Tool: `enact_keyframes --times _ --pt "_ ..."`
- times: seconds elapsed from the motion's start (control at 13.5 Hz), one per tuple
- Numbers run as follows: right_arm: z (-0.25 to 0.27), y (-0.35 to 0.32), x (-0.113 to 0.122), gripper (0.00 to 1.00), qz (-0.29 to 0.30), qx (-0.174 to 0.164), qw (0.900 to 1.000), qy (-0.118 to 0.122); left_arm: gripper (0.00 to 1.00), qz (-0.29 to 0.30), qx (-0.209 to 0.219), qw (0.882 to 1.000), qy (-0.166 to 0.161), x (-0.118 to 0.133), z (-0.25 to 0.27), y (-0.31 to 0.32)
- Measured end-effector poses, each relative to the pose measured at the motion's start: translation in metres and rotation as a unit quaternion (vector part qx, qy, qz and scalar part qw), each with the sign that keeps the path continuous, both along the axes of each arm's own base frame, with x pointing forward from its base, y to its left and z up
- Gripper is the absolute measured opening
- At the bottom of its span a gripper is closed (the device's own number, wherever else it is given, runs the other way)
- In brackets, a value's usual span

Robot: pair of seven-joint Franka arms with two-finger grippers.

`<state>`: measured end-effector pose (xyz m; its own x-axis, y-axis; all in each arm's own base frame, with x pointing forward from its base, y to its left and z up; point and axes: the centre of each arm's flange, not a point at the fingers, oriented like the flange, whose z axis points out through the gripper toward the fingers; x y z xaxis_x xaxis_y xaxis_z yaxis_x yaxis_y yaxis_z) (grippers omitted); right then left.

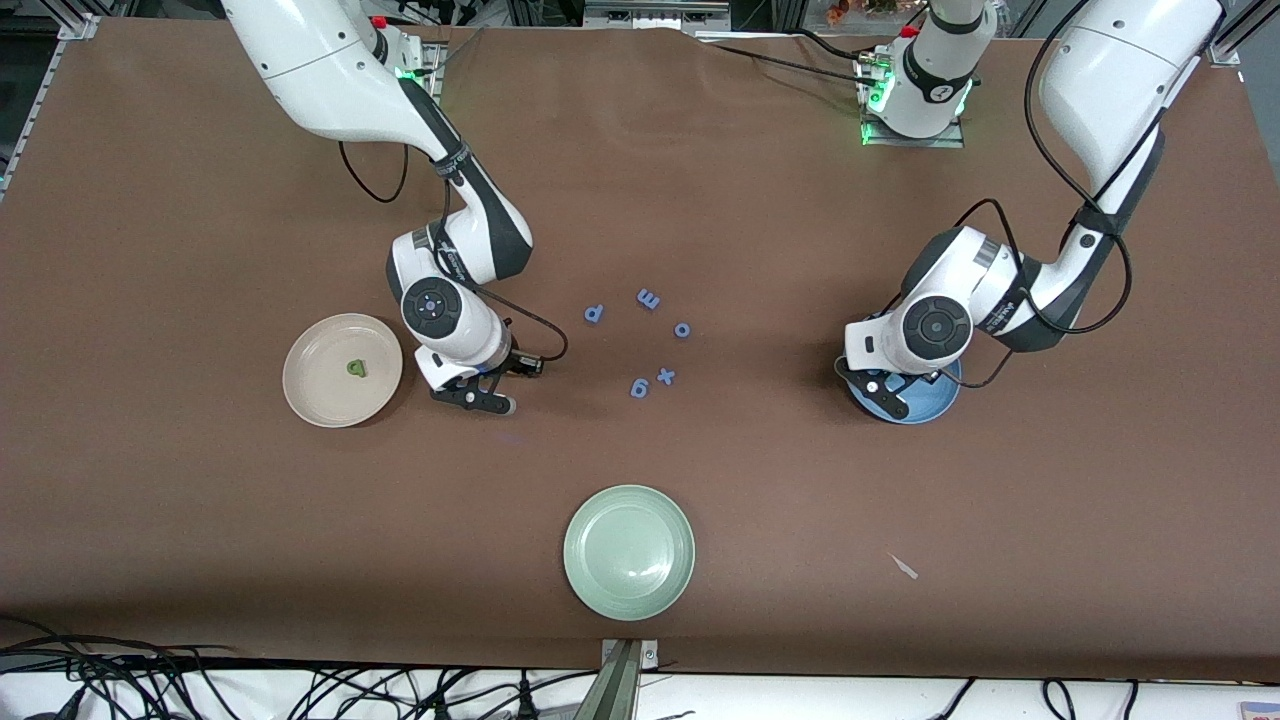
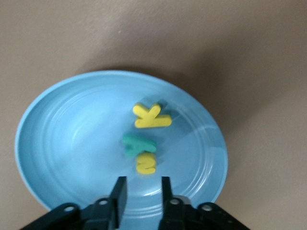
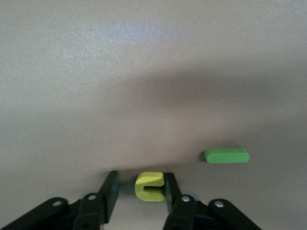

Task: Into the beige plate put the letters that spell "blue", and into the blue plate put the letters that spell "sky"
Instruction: 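Drop the yellow 2 in the blue plate while the right gripper grasps the c, then place the yellow c in the white plate while the left gripper withdraws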

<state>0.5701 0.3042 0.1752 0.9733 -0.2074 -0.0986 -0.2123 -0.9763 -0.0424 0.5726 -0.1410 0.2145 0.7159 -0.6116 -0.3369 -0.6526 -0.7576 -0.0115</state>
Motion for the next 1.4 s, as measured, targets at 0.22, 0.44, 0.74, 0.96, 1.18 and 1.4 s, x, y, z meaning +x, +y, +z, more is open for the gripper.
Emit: enact_keyframes --times 0.22,0.44,0.74,0.96,1.18,1.4 --pt "0.000 0.000 0.000 0.35 0.000 0.000 1.000 0.000 0.71 0.015 0.001 1.000 -0.015 0.017 0.025 0.007" --pt "0.002 0.000 0.000 0.27 0.000 0.001 1.000 -0.001 1.00 0.032 0.006 0.999 -0.011 0.027 0.043 0.012" --pt "0.009 -0.005 0.007 0.27 -0.004 -0.005 1.000 0.013 1.00 0.067 -0.008 0.998 -0.008 0.045 0.075 0.018" --pt "0.031 -0.020 0.026 0.27 -0.006 -0.009 1.000 0.029 1.00 0.086 -0.017 0.996 -0.018 0.058 0.102 0.023" --pt "0.057 -0.062 0.045 0.27 0.025 -0.007 0.998 0.049 1.00 0.115 -0.026 0.993 -0.021 0.066 0.161 0.030" --pt "0.073 -0.122 0.058 0.27 0.065 -0.006 0.996 0.069 1.00 0.160 -0.065 0.984 -0.049 0.076 0.229 0.046"
